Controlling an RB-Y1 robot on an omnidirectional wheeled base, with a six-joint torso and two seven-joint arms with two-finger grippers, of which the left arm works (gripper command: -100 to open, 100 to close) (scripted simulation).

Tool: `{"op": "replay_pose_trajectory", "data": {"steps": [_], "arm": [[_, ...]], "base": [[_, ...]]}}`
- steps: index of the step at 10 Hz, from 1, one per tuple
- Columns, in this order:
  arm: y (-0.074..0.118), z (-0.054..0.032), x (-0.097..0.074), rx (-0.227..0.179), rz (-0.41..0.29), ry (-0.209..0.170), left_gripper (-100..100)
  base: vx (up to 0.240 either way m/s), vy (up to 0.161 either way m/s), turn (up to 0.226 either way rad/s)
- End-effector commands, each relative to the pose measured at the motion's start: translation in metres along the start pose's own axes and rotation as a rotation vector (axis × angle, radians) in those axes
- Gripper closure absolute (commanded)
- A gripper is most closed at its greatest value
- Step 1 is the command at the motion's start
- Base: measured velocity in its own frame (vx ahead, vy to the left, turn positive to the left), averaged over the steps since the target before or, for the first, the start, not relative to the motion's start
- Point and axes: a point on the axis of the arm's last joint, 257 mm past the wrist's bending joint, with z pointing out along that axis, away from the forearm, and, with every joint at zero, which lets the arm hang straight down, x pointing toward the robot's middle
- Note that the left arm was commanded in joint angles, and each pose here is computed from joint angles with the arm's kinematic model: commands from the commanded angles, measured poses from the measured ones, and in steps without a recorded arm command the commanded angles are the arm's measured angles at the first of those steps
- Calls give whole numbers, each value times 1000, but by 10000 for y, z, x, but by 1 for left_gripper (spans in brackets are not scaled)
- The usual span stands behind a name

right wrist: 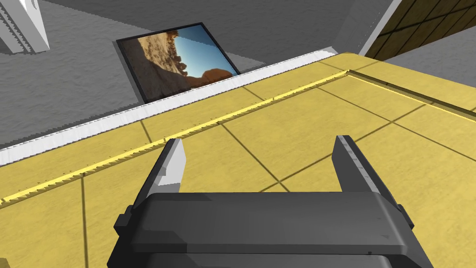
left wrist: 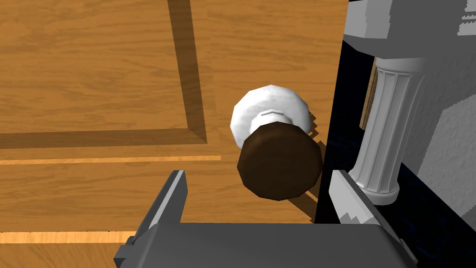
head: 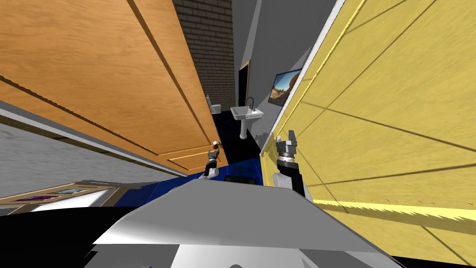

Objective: Pull the door open

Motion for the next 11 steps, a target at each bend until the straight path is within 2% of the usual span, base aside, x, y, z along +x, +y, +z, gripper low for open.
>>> {"op": "replay_pose_trajectory", "data": {"steps": [1, 3, 4, 9, 11], "arm": [[-23, 13, -3, -1, 1, -1, -100], [-25, 14, -3, -1, 1, -1, -100], [-25, 14, -3, -1, 1, -1, 100], [-25, 14, -3, -1, 1, -1, 100], [-14, 4, -24, -10, 1, -7, 100]], "base": [[192, 0, 16], [157, -14, 6], [-15, 2, -11], [-18, 1, -4], [-145, 29, -24]]}}
